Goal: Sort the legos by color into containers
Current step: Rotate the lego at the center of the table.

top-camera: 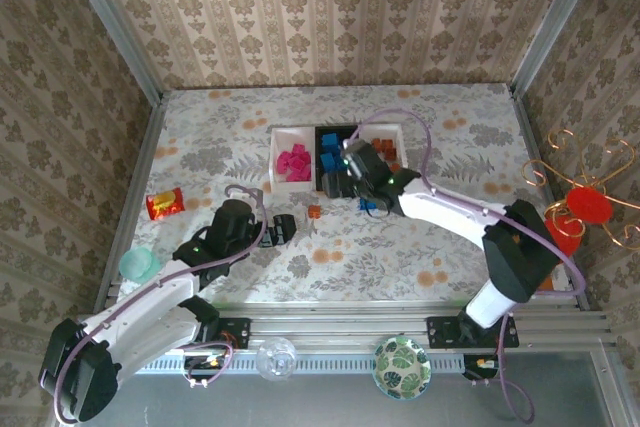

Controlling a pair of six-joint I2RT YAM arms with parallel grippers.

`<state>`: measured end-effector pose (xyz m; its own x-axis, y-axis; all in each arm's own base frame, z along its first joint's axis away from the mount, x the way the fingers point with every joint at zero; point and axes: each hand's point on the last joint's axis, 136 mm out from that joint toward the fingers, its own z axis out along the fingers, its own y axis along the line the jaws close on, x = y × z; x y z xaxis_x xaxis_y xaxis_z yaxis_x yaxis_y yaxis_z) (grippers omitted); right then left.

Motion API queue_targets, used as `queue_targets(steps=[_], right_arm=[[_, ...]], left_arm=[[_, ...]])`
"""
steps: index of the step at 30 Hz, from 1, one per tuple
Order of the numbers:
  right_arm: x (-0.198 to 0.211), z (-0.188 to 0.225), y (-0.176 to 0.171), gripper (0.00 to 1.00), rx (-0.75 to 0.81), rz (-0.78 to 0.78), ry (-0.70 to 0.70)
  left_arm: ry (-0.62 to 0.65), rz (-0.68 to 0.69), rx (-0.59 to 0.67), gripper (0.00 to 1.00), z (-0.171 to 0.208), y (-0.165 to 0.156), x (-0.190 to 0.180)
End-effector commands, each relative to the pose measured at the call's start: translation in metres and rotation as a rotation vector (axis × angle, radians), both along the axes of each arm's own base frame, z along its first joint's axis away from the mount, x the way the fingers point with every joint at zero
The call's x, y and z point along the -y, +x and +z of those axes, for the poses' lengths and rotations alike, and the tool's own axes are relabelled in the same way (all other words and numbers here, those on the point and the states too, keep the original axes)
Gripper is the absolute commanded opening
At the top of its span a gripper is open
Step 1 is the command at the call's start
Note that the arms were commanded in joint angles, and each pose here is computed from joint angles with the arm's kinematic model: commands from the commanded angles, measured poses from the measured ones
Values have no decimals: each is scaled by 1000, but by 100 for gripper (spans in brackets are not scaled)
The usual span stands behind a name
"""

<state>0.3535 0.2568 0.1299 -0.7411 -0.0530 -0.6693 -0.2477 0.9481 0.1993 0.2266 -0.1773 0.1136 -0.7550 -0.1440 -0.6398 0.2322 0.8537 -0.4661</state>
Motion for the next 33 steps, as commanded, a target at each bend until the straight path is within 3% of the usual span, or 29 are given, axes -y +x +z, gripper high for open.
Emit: queue_targets(steps=[1, 6, 12, 20, 33], right_arm=[[20, -17, -13, 80, 4, -69, -11], [43, -56, -23, 81, -47, -111, -95], [49, -89, -5, 80, -96, -140, -80], [59, -97, 7, 79, -98, -182, -129], [75, -83, -9, 81, -69, -264, -111]], left_arm=[[-4, 10, -17, 100, -5, -3, -4], [-11, 14, -21, 100, -7, -3, -3], [-12, 12, -27, 100, -8, -4, -3], [-10, 14, -24, 100, -8, -4, -5], [-18, 13, -30, 100, -11, -3, -2]])
